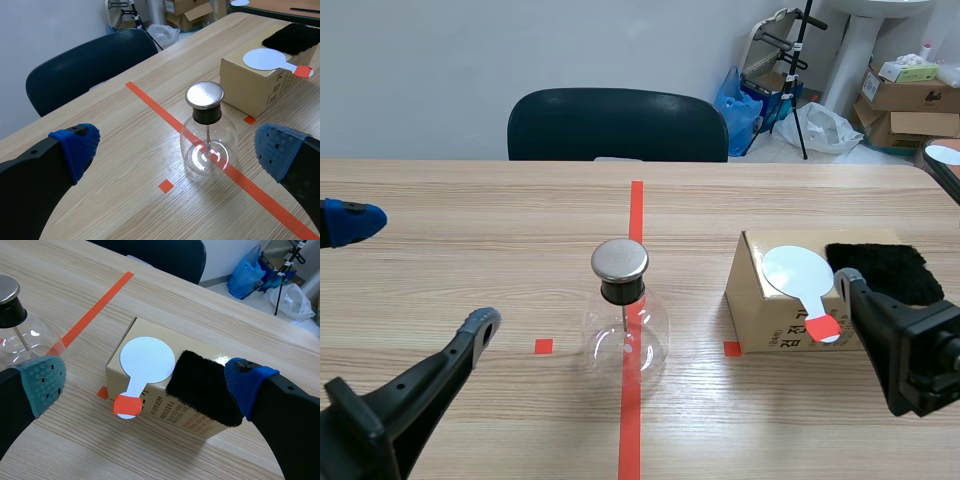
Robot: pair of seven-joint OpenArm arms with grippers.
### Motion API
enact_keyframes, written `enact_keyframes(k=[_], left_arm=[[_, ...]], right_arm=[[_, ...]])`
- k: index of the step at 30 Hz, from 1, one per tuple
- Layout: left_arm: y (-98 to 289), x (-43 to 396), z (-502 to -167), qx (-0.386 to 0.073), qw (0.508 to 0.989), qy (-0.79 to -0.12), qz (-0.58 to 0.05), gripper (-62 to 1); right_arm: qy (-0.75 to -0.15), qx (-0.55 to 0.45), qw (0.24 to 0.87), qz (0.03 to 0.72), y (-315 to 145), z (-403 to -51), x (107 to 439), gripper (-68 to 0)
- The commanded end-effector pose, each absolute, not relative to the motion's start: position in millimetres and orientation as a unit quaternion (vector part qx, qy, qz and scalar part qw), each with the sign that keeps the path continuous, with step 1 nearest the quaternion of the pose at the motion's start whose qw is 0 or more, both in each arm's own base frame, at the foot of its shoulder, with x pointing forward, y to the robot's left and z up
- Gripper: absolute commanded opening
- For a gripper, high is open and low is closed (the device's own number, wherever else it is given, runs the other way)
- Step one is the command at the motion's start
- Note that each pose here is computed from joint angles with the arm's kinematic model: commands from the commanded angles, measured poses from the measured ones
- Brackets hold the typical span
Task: Do the electroscope experiment
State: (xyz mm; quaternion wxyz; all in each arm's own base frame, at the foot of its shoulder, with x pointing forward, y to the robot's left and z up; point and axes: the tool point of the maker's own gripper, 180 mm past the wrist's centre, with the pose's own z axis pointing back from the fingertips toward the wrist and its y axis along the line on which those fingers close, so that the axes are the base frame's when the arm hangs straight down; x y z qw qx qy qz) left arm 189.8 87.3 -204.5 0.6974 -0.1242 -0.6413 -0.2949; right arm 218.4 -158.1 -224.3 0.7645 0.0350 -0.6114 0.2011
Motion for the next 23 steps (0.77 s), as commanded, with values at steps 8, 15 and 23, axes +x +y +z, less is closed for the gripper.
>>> enact_keyframes(k=[8, 15, 23], left_arm=[[85.0, 189.9, -197.7, -0.132, 0.688, -0.652, -0.291, 1.4], [83.8, 189.7, -192.1, -0.137, 0.678, -0.662, -0.289, 1.4], [83.4, 189.6, -190.5, -0.138, 0.674, -0.666, -0.288, 1.4]], right_arm=[[-0.619, 0.035, 0.759, 0.197, -159.4, -219.8, 220.6, 0.4], [-0.619, 0.035, 0.759, 0.197, -159.4, -219.8, 220.6, 0.4], [-0.609, 0.032, 0.768, 0.198, -160.7, -224.4, 219.7, 0.4]])
